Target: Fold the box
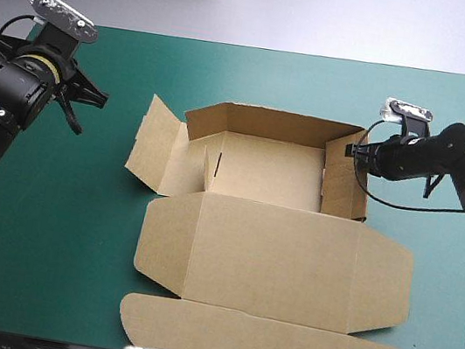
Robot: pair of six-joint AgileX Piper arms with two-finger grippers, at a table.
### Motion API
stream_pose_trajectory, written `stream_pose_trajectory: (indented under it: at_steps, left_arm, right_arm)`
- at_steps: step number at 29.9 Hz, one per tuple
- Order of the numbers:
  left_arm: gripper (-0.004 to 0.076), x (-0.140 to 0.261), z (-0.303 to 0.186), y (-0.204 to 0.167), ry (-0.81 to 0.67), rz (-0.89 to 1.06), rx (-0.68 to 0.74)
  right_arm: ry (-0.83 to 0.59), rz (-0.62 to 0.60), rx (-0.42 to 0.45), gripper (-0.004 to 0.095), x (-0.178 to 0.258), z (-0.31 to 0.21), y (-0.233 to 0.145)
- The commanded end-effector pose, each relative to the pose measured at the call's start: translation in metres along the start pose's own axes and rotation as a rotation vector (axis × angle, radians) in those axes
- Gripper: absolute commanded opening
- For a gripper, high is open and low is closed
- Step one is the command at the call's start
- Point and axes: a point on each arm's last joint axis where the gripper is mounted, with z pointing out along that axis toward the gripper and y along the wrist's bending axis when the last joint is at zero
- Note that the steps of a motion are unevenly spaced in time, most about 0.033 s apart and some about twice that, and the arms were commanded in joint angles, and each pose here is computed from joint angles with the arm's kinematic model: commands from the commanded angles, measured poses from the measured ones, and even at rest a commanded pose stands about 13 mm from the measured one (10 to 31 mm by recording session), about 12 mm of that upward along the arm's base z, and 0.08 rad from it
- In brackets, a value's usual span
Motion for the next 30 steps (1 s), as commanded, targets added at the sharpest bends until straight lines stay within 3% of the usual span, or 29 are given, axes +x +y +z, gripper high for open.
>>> stream_pose_trajectory:
  at_steps: [1, 6, 8, 19, 30]
  left_arm:
    - [-0.0005, -0.010, -0.019, 0.011, -0.102, -0.016, -0.028]
    - [-0.0005, -0.008, -0.016, 0.009, -0.079, -0.018, -0.020]
    - [-0.0005, -0.006, -0.012, 0.008, -0.047, -0.017, -0.016]
    - [-0.0005, 0.019, 0.033, 0.027, 0.142, -0.281, 0.073]
    - [-0.0005, 0.060, 0.061, 0.057, 0.331, -0.631, 0.284]
  right_arm:
    - [-0.047, -0.054, 0.002, 0.0126, -0.008, 0.000, 0.000]
    - [-0.035, -0.051, 0.001, 0.0371, -0.010, 0.005, -0.002]
    - [-0.041, -0.063, -0.005, 0.0423, -0.015, -0.001, 0.001]
    - [-0.137, -0.223, 0.048, 0.0426, -0.047, -0.116, 0.037]
    - [-0.153, -0.120, 0.020, 0.0413, -0.024, -0.163, 0.054]
